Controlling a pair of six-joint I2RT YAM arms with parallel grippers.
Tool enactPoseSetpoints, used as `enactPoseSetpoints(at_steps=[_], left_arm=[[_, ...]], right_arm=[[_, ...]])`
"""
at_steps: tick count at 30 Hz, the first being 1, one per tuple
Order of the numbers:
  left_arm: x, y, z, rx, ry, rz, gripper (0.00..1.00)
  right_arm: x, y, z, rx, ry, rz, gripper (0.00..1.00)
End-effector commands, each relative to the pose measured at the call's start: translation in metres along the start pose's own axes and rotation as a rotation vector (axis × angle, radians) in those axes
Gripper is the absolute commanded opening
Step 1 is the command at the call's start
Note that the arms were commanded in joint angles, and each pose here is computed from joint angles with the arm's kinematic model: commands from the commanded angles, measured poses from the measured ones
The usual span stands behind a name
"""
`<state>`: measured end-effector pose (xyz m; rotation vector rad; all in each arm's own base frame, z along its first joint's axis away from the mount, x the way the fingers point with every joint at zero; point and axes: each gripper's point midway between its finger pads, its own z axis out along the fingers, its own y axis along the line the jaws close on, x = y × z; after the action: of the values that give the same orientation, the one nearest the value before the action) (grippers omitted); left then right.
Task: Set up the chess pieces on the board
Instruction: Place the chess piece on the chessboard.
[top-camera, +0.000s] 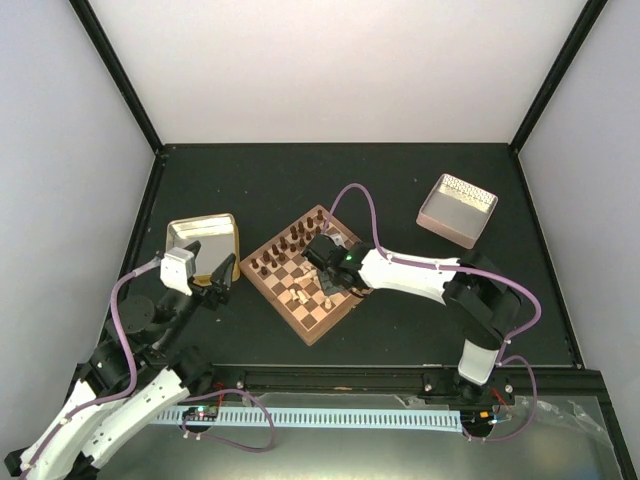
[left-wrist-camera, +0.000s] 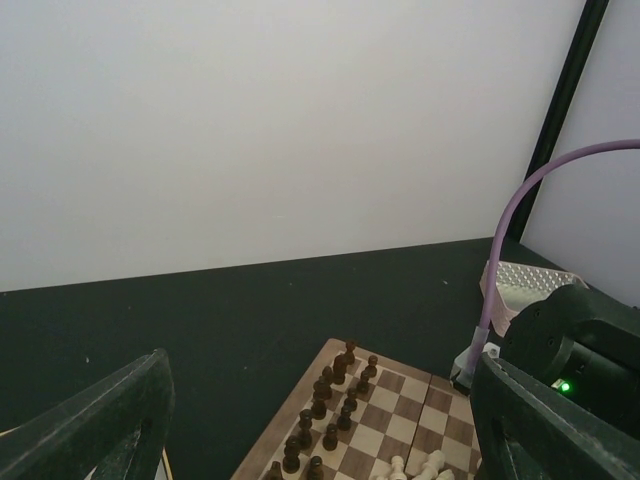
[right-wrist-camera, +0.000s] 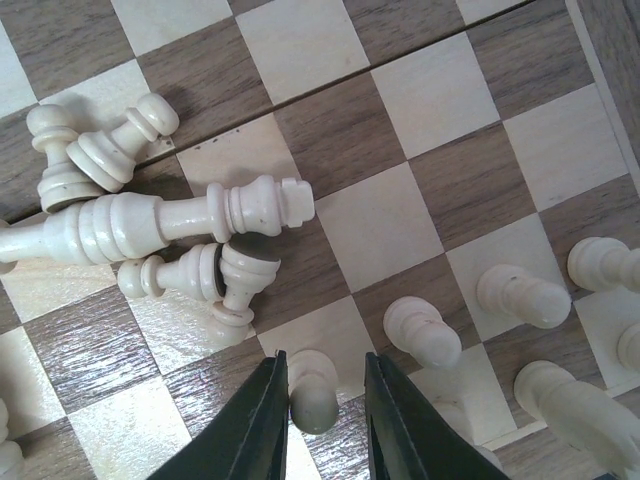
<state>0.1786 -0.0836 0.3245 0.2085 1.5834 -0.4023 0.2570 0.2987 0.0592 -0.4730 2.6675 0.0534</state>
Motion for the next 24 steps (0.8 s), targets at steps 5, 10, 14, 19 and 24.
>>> enactPoseSetpoints(at_steps=[5, 10, 14, 19, 24], left_arm=[[-0.001, 0.000, 0.001, -0.004, 0.005, 0.005, 0.83], [0.000, 0.000, 0.001, -0.005, 0.007, 0.006, 0.83], [0.000, 0.000, 0.002, -0.004, 0.008, 0.007, 0.83], [0.000, 0.000, 0.002, -0.006, 0.008, 0.006, 0.83], [0.000, 0.000, 0.001, -0.006, 0.008, 0.006, 0.83]], right_arm=[[-0.007, -0.002, -0.004, 0.009, -0.023, 0.008, 0.22], [-0.006, -0.003, -0.001, 0.017, -0.016, 0.006, 0.21], [-0.013, 0.005, -0.012, -0.044, -0.040, 0.006, 0.22], [-0.028, 0.020, -0.037, -0.154, -0.097, 0.004, 0.27], [-0.025, 0.043, -0.042, -0.255, -0.061, -0.060, 0.33]])
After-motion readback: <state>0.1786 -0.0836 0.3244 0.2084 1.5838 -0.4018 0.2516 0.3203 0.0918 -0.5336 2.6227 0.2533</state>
